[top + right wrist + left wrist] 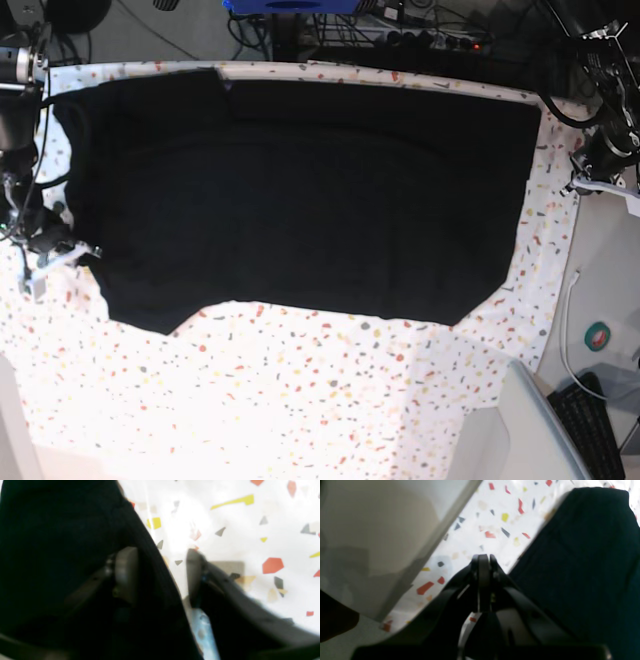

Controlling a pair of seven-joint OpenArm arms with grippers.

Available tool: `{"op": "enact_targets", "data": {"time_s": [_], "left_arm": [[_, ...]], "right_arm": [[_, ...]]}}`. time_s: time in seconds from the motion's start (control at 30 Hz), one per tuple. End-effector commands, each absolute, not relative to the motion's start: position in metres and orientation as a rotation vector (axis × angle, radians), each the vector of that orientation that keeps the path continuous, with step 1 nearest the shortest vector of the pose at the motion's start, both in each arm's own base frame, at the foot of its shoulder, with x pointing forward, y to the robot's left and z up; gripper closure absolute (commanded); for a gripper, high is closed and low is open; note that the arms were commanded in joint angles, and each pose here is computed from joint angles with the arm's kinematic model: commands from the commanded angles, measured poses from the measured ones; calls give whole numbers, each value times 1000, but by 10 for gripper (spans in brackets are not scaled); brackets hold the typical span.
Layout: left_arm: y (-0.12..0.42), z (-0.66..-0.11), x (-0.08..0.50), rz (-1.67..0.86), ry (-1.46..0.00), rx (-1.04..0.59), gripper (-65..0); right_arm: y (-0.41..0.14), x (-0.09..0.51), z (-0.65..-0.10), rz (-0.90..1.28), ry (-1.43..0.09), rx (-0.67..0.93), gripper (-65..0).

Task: Layout the t-shirt on the table in an organized manner, then fold the t-shirt properly
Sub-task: 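Release the edge and move both grippers to the shirt's side corners, then grasp the shirt's side edges with both grippers near the hem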

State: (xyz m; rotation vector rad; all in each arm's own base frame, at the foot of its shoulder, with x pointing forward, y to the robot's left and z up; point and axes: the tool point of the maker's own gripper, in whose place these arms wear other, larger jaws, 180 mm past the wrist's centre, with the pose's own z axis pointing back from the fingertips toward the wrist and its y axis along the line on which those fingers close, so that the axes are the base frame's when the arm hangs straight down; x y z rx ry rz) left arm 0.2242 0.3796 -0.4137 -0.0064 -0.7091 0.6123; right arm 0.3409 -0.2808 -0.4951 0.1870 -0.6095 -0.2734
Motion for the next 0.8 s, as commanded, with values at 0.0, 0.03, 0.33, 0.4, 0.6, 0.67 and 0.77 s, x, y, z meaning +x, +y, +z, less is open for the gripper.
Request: {"op": "enact_targets", "data": {"time_s": [0.0, 0.03, 0.33, 0.4, 0.6, 0.67, 0.77], "left_arm": [[387, -402, 233, 607, -754, 0, 0], [386, -403, 233, 607, -751, -1, 0], [346, -420, 248, 473, -689, -51, 0], [335, -423, 251, 444, -678, -65, 0], [311, -427, 270, 321, -709, -43, 0], [311, -428, 278, 275, -698, 4, 0], [310, -434, 290, 249, -679, 29, 0]], "right_arm": [[-289, 349, -486, -276, -633, 181, -81], [-289, 349, -485, -274, -635, 181, -5], [-283, 352, -471, -231, -670, 184, 0], [-277, 352, -460, -190, -690, 183, 0], [-273, 339, -424, -188, -729, 190, 0], [-265, 329, -419, -171, -712, 196, 0], [-252, 316, -412, -146, -715, 201, 0]]}}
